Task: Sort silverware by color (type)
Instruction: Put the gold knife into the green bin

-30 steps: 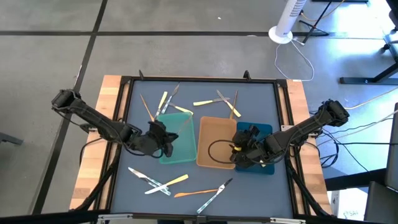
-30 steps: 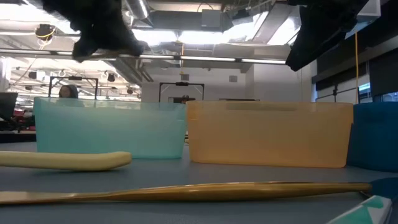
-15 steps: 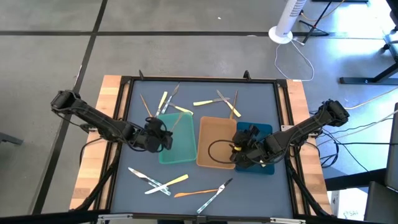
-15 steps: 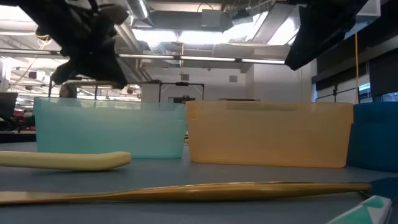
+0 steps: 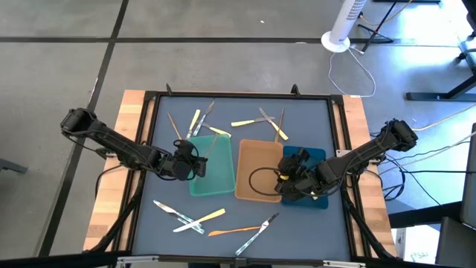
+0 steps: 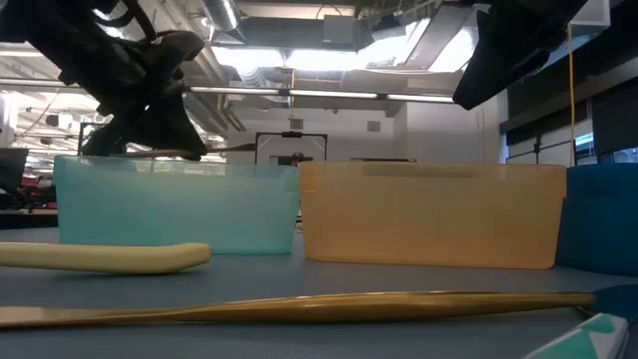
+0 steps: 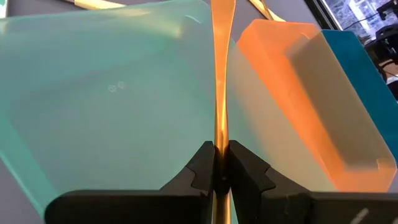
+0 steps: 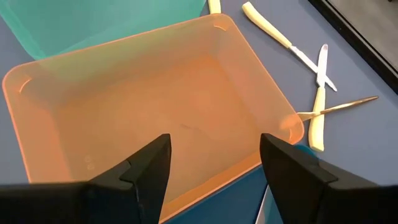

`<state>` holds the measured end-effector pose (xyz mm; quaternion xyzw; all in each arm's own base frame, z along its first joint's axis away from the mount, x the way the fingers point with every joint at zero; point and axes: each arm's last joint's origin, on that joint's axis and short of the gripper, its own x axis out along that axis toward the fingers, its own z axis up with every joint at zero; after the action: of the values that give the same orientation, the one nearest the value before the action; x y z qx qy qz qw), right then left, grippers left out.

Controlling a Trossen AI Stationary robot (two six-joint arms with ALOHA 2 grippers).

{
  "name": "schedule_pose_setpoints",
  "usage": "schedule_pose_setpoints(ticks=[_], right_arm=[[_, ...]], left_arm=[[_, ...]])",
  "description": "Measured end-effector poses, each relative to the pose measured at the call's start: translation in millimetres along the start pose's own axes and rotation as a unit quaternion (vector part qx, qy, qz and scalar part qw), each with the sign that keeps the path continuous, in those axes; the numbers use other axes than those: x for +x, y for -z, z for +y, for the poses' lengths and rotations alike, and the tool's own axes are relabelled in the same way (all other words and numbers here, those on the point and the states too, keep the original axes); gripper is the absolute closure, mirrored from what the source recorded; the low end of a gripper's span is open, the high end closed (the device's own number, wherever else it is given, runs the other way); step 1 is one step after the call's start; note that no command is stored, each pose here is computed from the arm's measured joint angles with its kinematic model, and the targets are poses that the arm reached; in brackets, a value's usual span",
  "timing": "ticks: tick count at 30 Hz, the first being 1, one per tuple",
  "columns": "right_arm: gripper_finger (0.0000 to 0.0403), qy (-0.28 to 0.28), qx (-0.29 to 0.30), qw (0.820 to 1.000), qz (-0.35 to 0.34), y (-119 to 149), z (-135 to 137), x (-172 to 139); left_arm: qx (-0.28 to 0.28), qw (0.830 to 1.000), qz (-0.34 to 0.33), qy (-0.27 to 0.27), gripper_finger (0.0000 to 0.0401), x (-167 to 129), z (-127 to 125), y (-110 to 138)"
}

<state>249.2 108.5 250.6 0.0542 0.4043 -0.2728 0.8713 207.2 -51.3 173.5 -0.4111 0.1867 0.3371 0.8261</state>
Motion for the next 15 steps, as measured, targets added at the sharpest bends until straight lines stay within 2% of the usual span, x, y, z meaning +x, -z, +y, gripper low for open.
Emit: schedule_pose_setpoints(ticks=[8,15], right_arm=[[0.0168,0.000,0.000,1.000,0.000,0,0,0],[0.0168,-0.001,0.001,1.000,-0.001,0,0,0]], left_arm=[[-0.003,1.000,0.018,0.009,0.0377,15,-3,11],[0.012,0.999,0.041,-0.009,0.0377,31,1,25]])
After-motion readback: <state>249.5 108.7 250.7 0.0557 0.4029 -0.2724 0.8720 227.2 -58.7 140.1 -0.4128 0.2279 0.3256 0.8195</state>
